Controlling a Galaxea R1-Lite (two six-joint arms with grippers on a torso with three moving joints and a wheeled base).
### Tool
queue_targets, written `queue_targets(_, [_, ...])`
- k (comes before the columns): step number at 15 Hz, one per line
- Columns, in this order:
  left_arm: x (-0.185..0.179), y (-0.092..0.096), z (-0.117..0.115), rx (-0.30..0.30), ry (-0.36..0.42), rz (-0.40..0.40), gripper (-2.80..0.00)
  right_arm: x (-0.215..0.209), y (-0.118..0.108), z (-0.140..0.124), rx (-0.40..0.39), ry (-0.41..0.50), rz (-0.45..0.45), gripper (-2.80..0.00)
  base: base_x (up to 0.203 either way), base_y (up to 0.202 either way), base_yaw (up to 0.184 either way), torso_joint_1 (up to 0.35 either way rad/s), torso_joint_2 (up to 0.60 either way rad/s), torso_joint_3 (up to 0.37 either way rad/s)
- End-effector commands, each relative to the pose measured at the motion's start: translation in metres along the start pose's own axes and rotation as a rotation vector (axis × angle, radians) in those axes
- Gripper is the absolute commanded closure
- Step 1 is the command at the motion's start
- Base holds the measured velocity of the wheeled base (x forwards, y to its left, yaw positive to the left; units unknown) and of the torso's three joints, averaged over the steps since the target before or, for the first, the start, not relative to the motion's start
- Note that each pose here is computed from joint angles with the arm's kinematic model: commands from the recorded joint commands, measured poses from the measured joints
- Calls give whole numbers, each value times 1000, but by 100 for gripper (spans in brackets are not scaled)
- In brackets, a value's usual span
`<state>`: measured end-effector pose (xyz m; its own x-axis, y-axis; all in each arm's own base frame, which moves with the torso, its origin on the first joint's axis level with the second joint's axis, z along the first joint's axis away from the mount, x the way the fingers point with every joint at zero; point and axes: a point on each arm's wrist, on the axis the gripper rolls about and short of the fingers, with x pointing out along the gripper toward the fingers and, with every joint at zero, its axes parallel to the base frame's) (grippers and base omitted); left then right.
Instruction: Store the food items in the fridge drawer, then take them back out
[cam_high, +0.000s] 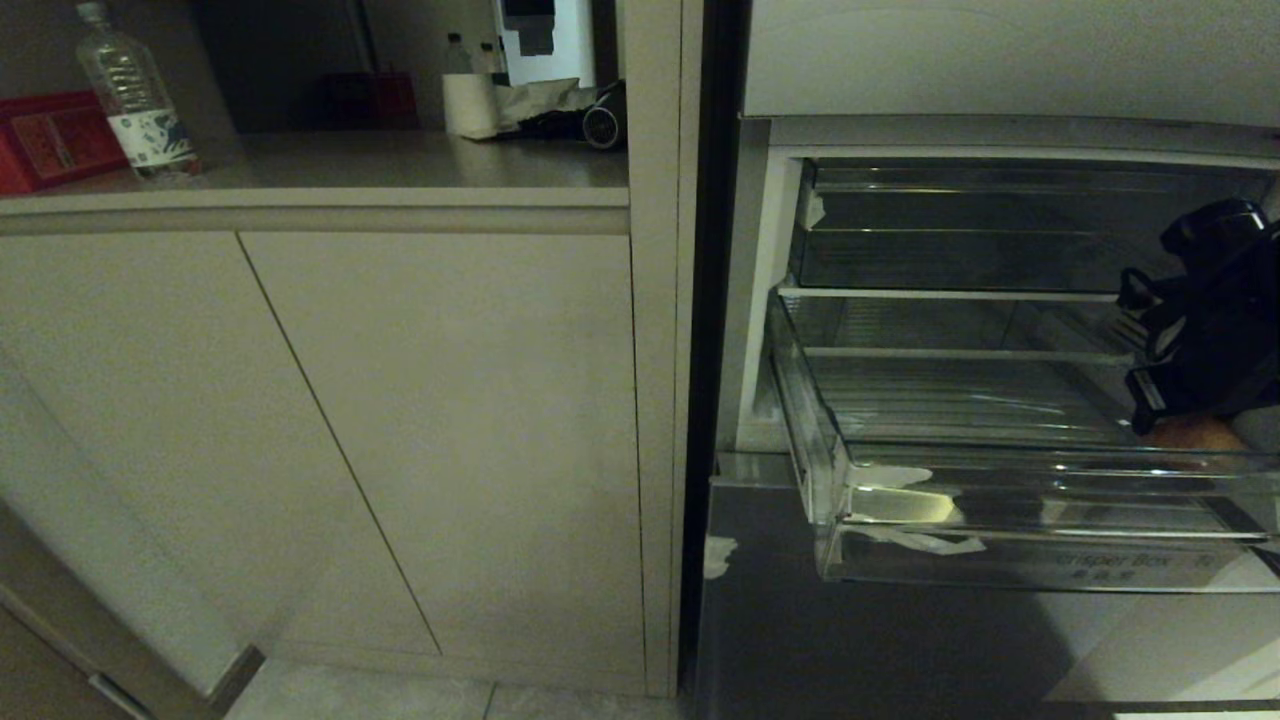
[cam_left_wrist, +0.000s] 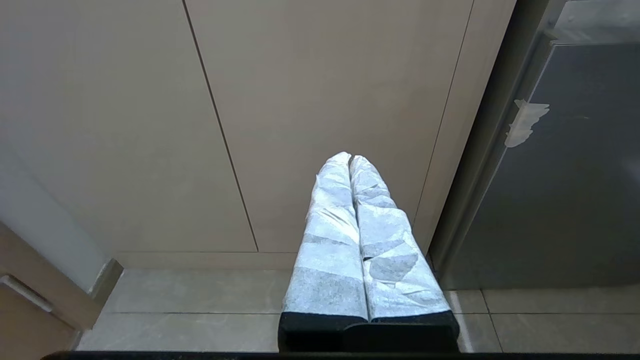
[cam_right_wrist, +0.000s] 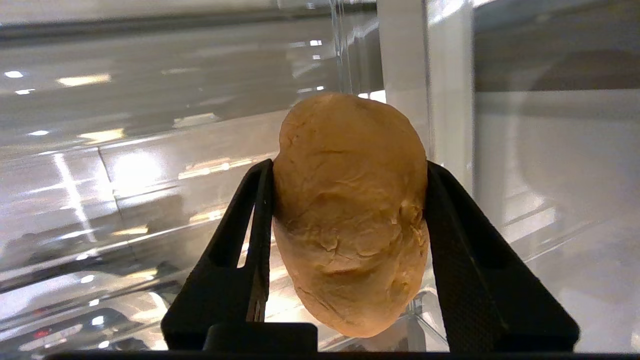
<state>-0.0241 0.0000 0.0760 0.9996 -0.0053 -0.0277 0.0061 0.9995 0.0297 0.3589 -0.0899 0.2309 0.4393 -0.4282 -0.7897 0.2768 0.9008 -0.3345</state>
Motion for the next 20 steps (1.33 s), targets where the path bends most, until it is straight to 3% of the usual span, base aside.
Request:
queue_targets(1, [0, 0, 0, 1, 2, 1, 0, -20, -6, -1, 15, -46, 17, 0, 0, 0, 0, 0, 0, 0])
queue_targets(7, [0, 0, 0, 1, 2, 1, 0, -46, -13, -5, 64, -213, 83, 0, 0, 0, 0, 0, 0, 0])
queue_targets(15, [0, 0, 0, -1, 2, 1, 0, -85, -24, -37, 155, -379, 160, 0, 0, 0, 0, 0, 0, 0])
queue_targets(20, [0, 0, 0, -1, 2, 1, 0, -116, -36, -60, 249, -559, 207, 0, 0, 0, 0, 0, 0, 0])
